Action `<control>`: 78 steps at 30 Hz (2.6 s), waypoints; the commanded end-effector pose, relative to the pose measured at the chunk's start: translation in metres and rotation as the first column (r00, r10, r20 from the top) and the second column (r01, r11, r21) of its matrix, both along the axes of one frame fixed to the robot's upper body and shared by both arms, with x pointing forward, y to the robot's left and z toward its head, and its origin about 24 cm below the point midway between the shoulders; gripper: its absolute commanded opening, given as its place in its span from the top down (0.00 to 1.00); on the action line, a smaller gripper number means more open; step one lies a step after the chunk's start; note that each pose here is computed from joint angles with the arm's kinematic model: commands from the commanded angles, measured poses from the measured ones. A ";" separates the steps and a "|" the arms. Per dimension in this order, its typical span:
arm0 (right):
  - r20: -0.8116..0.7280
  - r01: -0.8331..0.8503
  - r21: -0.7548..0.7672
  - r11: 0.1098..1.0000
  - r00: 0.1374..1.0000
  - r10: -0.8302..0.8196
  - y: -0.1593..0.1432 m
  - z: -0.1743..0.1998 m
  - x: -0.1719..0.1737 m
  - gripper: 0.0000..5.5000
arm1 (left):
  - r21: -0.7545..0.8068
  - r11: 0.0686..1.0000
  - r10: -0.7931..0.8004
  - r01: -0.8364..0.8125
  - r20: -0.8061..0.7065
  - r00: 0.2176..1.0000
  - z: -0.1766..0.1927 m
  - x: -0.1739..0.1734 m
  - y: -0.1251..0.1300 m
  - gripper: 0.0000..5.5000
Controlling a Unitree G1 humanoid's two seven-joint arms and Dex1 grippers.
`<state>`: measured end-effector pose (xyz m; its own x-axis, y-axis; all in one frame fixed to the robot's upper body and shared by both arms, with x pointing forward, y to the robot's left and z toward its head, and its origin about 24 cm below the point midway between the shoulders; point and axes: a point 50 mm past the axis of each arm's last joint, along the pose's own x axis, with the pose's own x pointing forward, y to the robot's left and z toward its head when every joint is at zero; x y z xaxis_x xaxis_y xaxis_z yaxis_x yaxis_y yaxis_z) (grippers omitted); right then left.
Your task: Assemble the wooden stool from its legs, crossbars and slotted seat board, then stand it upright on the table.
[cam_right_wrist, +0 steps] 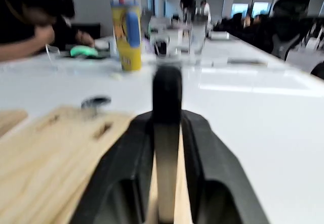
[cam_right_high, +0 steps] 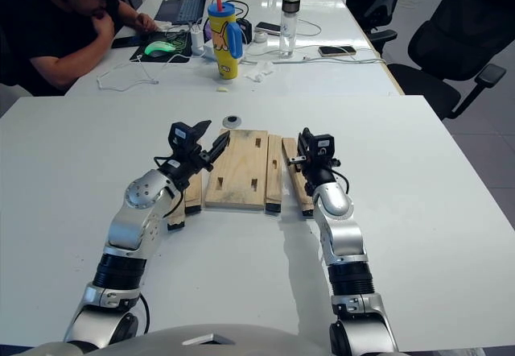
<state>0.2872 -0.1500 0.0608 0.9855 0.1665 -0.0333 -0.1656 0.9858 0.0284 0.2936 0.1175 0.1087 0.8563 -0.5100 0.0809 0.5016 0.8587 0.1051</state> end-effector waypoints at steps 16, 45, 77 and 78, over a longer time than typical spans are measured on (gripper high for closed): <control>-0.134 -0.014 -0.020 1.000 0.991 0.011 0.009 0.030 0.061 0.62 | -0.013 1.000 0.017 -0.016 0.020 1.000 0.003 -0.001 -0.005 0.51; 0.346 -0.021 0.100 0.995 0.938 -0.015 0.012 0.116 0.045 0.62 | 0.248 0.846 0.486 -0.472 0.007 0.874 -0.021 -0.029 0.032 0.51; 0.290 -0.119 0.046 0.992 0.952 0.100 0.032 0.106 0.047 0.61 | 0.078 0.832 0.555 -0.549 -0.098 0.826 -0.018 0.032 0.020 0.56; 0.290 -0.119 0.045 0.992 0.952 0.101 0.032 0.106 0.047 0.61 | 0.073 0.829 0.559 -0.555 -0.106 0.822 -0.018 0.032 0.020 0.59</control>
<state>0.3338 -0.1215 0.1641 0.9315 0.2550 0.2595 -0.2704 0.9624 0.0247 0.3217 0.1354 0.0900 0.9983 0.0369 -0.0457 -0.0304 0.9904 0.1351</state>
